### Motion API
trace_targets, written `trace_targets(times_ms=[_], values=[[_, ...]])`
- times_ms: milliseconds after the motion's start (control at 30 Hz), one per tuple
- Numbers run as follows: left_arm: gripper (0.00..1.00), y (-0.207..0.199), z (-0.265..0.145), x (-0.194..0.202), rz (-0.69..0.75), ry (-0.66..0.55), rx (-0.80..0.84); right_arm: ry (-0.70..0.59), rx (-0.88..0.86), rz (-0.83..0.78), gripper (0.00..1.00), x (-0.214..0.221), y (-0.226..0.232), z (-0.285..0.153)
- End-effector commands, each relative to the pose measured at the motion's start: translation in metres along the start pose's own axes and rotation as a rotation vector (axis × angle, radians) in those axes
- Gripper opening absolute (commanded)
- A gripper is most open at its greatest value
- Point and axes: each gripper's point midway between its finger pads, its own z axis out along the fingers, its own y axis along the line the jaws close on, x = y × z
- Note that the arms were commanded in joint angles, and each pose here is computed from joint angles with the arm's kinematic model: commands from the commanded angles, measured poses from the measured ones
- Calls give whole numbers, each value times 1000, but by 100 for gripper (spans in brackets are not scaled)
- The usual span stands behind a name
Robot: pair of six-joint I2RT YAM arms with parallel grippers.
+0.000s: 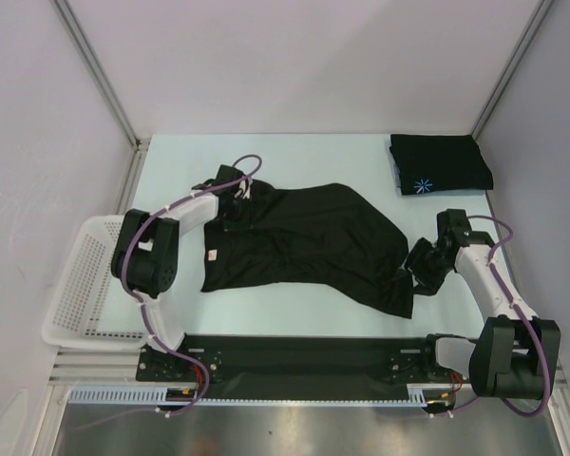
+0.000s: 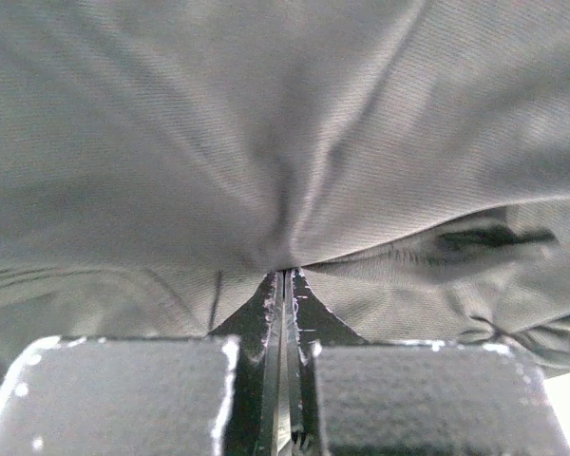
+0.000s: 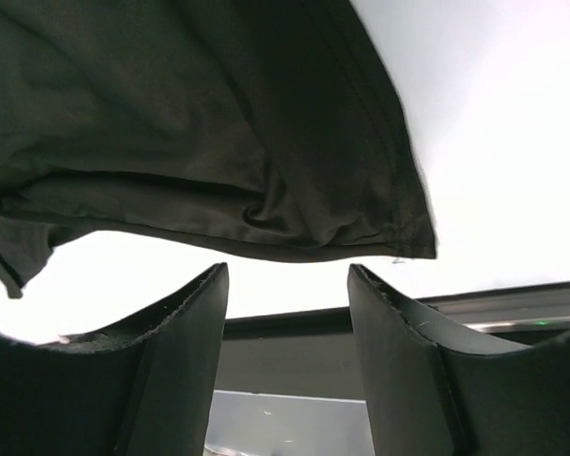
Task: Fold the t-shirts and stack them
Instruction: Flatten the tshirt out
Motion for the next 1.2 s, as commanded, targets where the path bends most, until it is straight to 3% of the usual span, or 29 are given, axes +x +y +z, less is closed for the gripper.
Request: trace_targets(times_ms=[0, 133, 367, 433, 500, 533, 967, 1167], values=[[0, -1, -36, -29, -5, -133, -49, -34, 56, -8, 60, -3, -13, -1], [0, -1, -73, -21, -70, -180, -68, -51, 177, -5, 63, -6, -36, 1], [0, -33, -129, -14, -33, -282, 34, -58, 275, 110, 60, 0, -55, 3], [0, -43, -134, -15, -23, -298, 69, -55, 281, 145, 50, 5, -60, 5], [0, -48, -135, -16, -18, -303, 97, -27, 299, 202, 33, 17, -67, 12], [0, -51, -134, -17, -10, -301, 115, -11, 296, 220, 32, 21, -68, 15], [0, -54, -114, -10, 47, -225, 135, 66, 267, 297, 45, 51, -61, 34], [0, -54, -123, -10, 63, -236, 133, -18, 273, 328, 45, 39, -67, 30]])
